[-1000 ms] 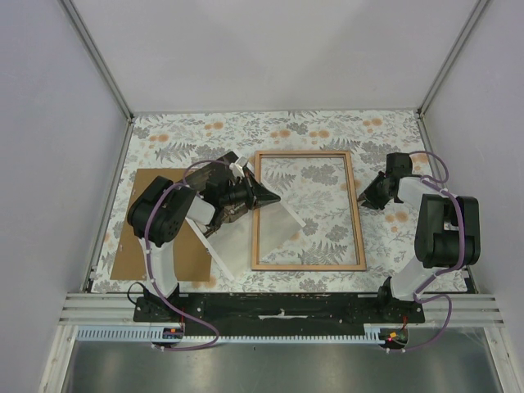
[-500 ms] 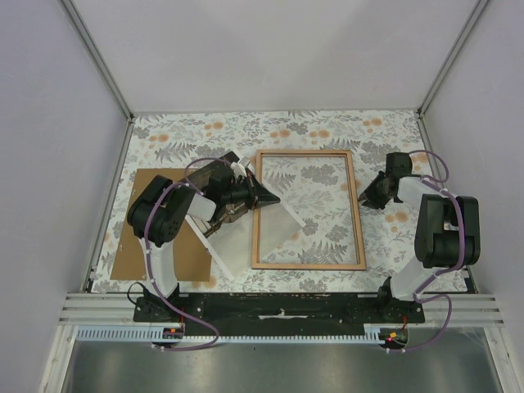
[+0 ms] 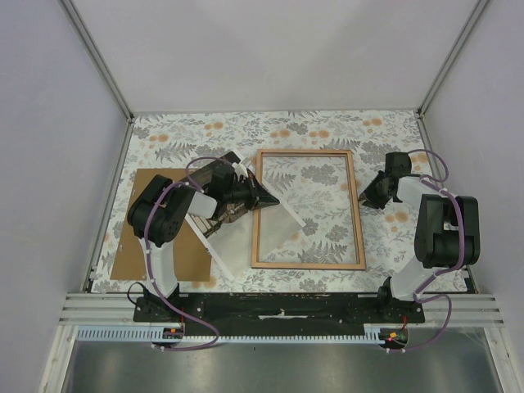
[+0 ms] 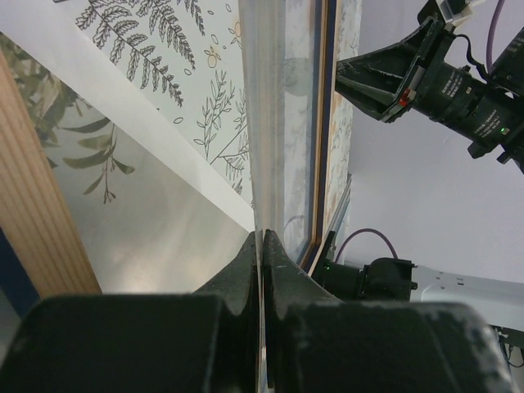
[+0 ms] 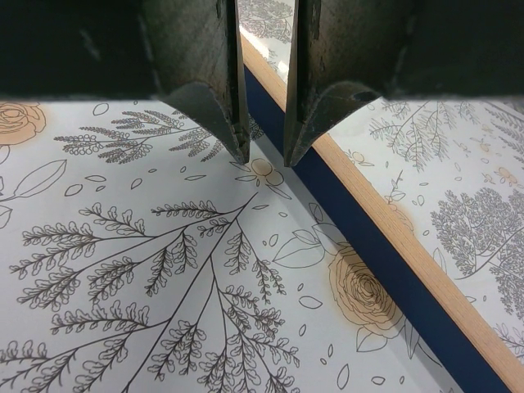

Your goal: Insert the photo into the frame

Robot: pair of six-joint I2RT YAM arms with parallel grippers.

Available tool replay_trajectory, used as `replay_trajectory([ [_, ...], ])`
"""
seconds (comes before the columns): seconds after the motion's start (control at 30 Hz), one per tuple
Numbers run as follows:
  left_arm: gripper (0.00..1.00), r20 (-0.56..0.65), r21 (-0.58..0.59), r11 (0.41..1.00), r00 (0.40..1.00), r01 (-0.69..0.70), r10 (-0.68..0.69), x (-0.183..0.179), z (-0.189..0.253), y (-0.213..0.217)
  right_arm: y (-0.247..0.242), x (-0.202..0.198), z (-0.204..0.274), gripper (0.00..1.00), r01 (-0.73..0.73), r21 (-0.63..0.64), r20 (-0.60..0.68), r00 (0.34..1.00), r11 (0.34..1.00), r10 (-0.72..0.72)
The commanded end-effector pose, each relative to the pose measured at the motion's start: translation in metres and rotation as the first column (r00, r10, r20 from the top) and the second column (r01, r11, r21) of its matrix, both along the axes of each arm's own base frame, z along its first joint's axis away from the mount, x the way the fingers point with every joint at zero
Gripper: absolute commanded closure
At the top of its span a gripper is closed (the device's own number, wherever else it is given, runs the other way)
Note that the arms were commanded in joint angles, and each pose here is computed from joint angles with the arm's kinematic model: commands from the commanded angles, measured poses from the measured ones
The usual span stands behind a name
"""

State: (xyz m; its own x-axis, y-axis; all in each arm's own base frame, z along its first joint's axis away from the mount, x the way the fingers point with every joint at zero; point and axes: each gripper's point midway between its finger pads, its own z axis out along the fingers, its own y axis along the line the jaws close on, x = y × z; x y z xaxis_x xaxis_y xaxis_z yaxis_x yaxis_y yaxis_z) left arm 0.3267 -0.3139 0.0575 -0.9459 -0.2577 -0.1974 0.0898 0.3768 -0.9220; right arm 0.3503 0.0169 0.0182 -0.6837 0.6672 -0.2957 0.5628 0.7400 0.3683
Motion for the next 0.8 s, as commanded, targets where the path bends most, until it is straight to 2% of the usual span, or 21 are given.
replay_trajectory([
  [0.0,0.98,0.069,0.014,0.999,0.997,0.037,-0.038,0.0037,0.0036,-0.0109,0.005,-0.0059,-0.006,0.69,-0.031,-0.01,-0.039,0.999,0.999,0.031],
  [0.77,0.91,0.054,0.06,0.997,0.998,0.039,-0.042,0.0044,-0.0033,-0.0085,0.0047,-0.0065,-0.0065,0.68,-0.032,-0.012,-0.04,0.999,0.999,0.032],
])
